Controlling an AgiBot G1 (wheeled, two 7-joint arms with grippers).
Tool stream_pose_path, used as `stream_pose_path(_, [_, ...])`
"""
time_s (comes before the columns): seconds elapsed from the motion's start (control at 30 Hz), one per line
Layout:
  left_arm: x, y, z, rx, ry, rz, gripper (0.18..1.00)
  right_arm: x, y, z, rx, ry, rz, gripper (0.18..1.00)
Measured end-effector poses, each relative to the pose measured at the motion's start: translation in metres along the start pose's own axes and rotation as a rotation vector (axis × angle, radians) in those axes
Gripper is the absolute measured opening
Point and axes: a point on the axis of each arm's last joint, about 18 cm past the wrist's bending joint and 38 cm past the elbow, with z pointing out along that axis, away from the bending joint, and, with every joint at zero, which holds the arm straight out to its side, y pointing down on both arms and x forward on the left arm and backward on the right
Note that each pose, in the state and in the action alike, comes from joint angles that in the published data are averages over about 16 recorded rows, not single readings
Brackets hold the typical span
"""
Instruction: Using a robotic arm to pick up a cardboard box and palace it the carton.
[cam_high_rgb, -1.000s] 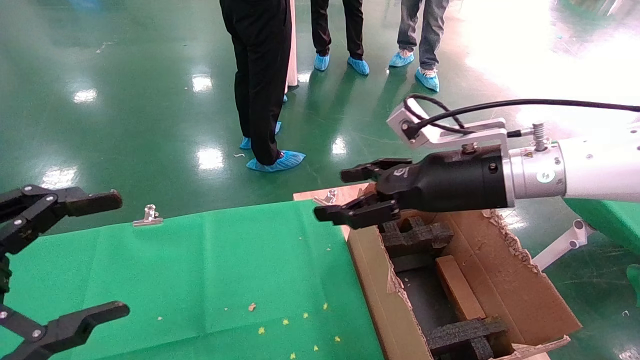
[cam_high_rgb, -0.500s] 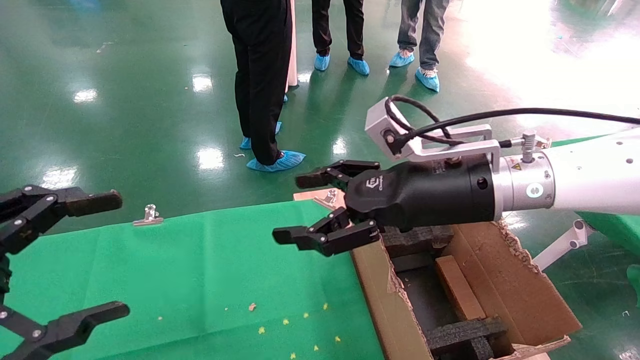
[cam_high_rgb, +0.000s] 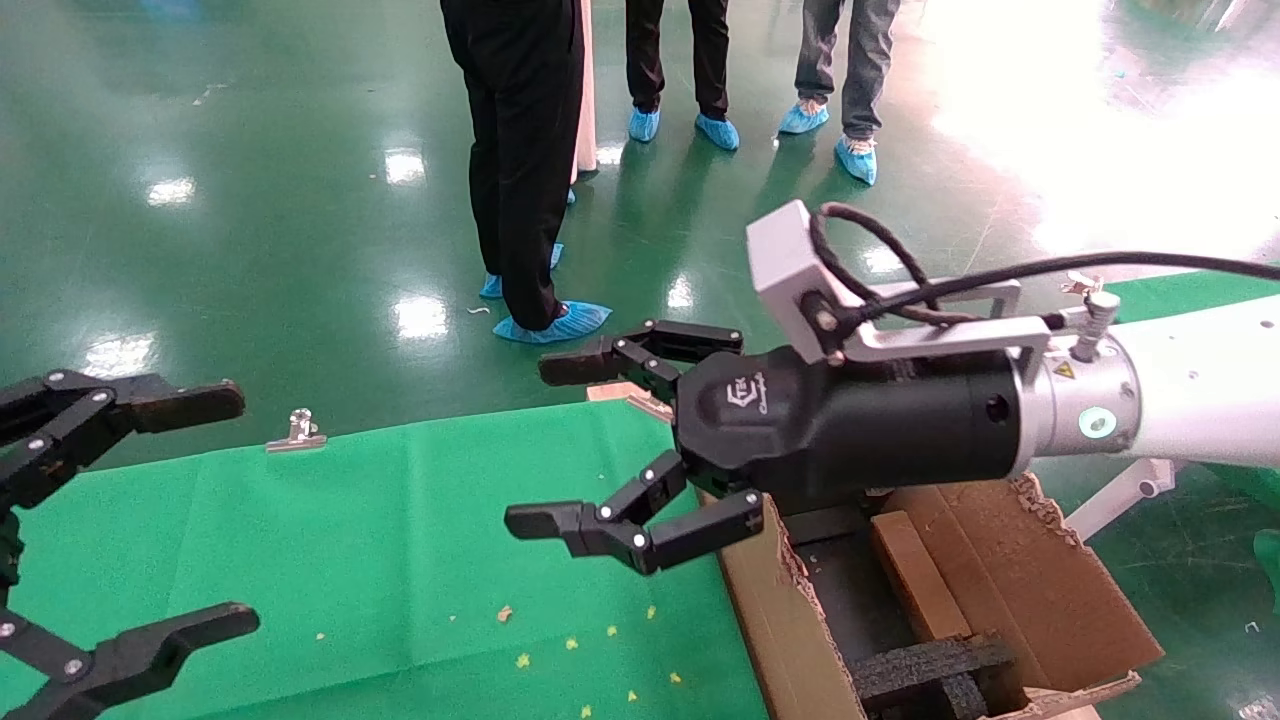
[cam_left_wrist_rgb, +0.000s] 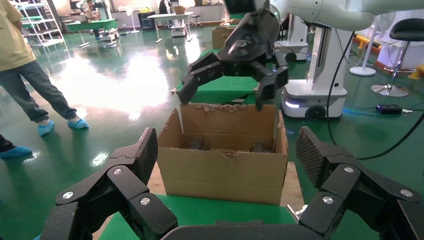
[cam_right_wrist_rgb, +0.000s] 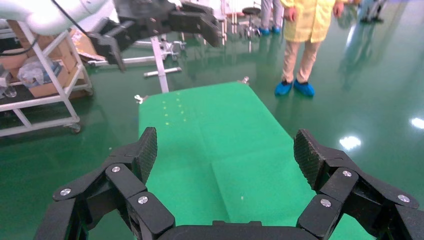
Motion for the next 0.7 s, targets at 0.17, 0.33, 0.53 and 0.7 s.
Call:
stream_pose_path(0.17, [0.0, 0.0, 0.0, 0.0, 0.0, 0.0, 1.0, -0.01, 0.0, -0.004, 0.044, -0.02, -0.046, 1.001])
stream_pose_path(0.33, [0.0, 0.0, 0.0, 0.0, 0.0, 0.0, 1.0, -0.019, 0.0, -0.01, 0.083, -0.031, -0.09, 1.001])
stream_pose_path(0.53, [0.0, 0.0, 0.0, 0.0, 0.0, 0.0, 1.0, -0.029, 0.002, -0.018, 0.118, -0.033, -0.134, 1.001])
stream_pose_path(0.7, [0.0, 0.0, 0.0, 0.0, 0.0, 0.0, 1.0, -0.033, 0.003, -0.022, 0.132, -0.031, -0.153, 1.001])
